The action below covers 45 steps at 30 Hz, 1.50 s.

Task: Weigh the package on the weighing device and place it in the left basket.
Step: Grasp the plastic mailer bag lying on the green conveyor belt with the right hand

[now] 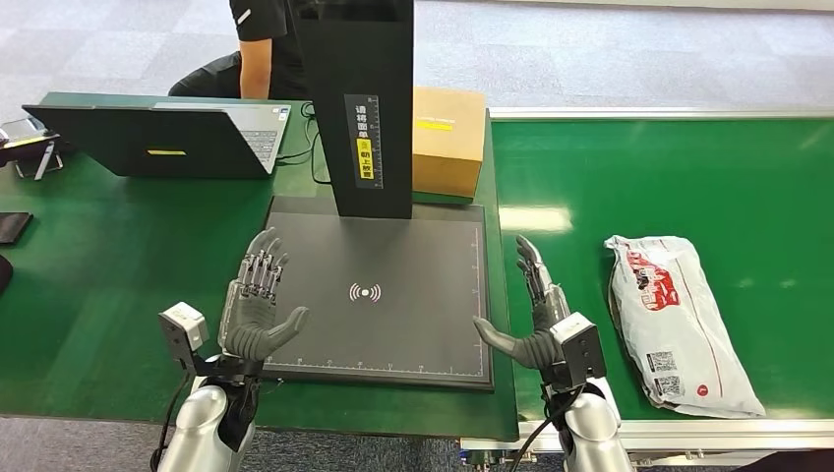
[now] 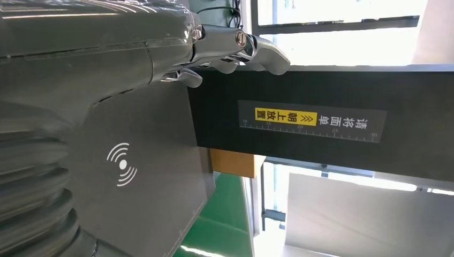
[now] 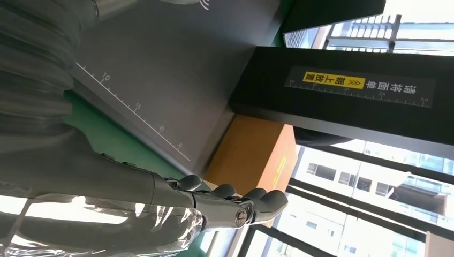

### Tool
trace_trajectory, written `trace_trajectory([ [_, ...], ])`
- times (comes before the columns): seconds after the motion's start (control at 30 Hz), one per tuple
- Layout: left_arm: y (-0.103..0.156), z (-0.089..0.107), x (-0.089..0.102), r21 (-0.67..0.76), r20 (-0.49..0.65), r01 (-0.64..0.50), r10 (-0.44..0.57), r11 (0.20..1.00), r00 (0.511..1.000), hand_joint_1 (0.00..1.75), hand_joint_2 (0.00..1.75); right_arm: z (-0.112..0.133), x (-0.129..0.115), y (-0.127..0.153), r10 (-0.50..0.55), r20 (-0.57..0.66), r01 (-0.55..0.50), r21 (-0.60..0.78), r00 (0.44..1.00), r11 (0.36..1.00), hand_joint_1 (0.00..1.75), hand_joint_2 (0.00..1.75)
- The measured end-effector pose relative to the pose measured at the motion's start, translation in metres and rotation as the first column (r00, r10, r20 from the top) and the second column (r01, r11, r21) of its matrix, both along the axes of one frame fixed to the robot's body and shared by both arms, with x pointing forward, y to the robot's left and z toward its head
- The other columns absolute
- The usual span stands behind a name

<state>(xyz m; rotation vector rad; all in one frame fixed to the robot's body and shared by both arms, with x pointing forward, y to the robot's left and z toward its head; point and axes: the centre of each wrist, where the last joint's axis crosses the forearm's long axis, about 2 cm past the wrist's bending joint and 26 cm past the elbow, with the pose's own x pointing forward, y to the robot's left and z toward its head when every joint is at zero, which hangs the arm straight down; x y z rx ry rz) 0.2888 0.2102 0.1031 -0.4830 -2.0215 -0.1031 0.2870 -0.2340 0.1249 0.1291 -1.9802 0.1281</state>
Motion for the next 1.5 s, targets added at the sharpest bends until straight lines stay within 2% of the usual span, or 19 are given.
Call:
trace_trajectory([
  [0.23,0.001,0.000,0.000,-0.003,-0.001,-0.002,0.002,1.000,1.000,0.00,1.75,-0.001,0.000,-0.012,-0.077,-0.011,0.076,-0.044,0.997,0.996,0.00,1.75],
  [0.47,0.004,-0.004,-0.004,-0.012,-0.006,-0.013,0.013,1.000,1.000,0.00,1.75,0.000,-0.004,-0.058,-0.250,-0.025,0.237,-0.232,0.968,0.943,0.00,1.75],
  [0.67,0.012,-0.008,-0.006,-0.018,-0.013,-0.033,0.032,0.999,0.999,0.00,1.75,-0.003,-0.012,-0.118,-0.403,-0.052,0.347,-0.414,0.914,0.841,0.00,1.75],
  [0.87,0.018,-0.010,-0.010,-0.019,-0.019,-0.044,0.044,0.999,0.999,0.00,1.75,-0.003,-0.024,-0.171,-0.533,-0.049,0.438,-0.511,0.845,0.740,0.00,1.75],
  [1.03,0.019,-0.011,-0.012,-0.022,-0.019,-0.050,0.049,0.999,0.999,0.00,1.75,-0.006,-0.028,-0.205,-0.649,-0.068,0.488,-0.602,0.758,0.632,0.00,1.75],
  [1.13,0.020,-0.011,-0.012,-0.023,-0.020,-0.055,0.054,0.998,0.998,0.00,1.75,-0.015,-0.027,-0.223,-0.708,-0.111,0.489,-0.648,0.698,0.584,0.00,1.75],
  [1.2,0.020,-0.011,-0.012,-0.022,-0.022,-0.057,0.057,0.998,0.998,0.00,1.75,-0.024,-0.027,-0.231,-0.728,-0.171,0.462,-0.672,0.664,0.579,0.00,1.75],
  [1.4,0.021,-0.012,-0.012,-0.013,-0.034,-0.059,0.059,0.998,0.998,0.00,1.75,-0.058,-0.035,-0.241,-0.706,-0.422,0.290,-0.700,0.569,0.652,0.00,1.75],
  [1.5,0.021,-0.014,-0.012,-0.013,-0.036,-0.060,0.059,0.998,0.998,0.00,1.75,-0.070,-0.036,-0.240,-0.662,-0.508,0.218,-0.678,0.551,0.702,0.00,1.75],
])
